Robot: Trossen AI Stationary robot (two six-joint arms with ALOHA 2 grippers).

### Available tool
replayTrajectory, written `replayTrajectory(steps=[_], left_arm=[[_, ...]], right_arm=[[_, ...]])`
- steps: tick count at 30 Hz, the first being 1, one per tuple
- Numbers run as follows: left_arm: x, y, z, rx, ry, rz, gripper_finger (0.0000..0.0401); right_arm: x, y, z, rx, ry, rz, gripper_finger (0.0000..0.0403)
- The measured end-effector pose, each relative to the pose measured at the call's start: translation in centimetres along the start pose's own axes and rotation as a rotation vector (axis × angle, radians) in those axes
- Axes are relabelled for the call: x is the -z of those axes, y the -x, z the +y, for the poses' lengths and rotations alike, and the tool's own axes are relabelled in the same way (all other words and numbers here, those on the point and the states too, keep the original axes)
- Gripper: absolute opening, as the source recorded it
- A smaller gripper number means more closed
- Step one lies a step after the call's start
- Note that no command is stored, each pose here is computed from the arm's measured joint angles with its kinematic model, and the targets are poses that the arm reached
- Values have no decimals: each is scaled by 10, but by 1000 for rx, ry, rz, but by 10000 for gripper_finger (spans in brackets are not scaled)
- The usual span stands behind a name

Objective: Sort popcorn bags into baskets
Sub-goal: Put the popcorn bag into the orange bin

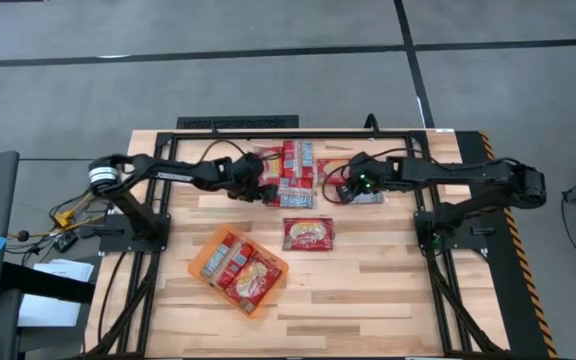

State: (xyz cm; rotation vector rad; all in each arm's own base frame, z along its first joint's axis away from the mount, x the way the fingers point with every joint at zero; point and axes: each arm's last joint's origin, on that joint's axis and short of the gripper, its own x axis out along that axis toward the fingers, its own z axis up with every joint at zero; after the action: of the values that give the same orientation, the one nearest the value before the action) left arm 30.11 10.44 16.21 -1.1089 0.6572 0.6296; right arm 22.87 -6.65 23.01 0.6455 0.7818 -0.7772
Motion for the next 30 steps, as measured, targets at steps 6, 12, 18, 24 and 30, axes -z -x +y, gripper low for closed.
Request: replayTrajectory(steps=[6, 12, 18, 24, 30], left_arm=[[1, -15, 4, -4, 50, -2, 268], [-2, -17, 4, -6, 46, -44, 267], [-2, -29, 5, 21, 45, -47, 230], [-1, -40, 3, 100, 49, -38, 187], [3, -40, 4, 105, 51, -1, 135]], right_arm=[[5, -23, 8, 23, 19, 45, 113], [9, -48, 13, 29, 39, 87, 113], [12, -80, 21, -8, 59, 107, 113], [19, -111, 26, -40, 74, 117, 113], [24, -130, 30, -98, 70, 148, 113]])
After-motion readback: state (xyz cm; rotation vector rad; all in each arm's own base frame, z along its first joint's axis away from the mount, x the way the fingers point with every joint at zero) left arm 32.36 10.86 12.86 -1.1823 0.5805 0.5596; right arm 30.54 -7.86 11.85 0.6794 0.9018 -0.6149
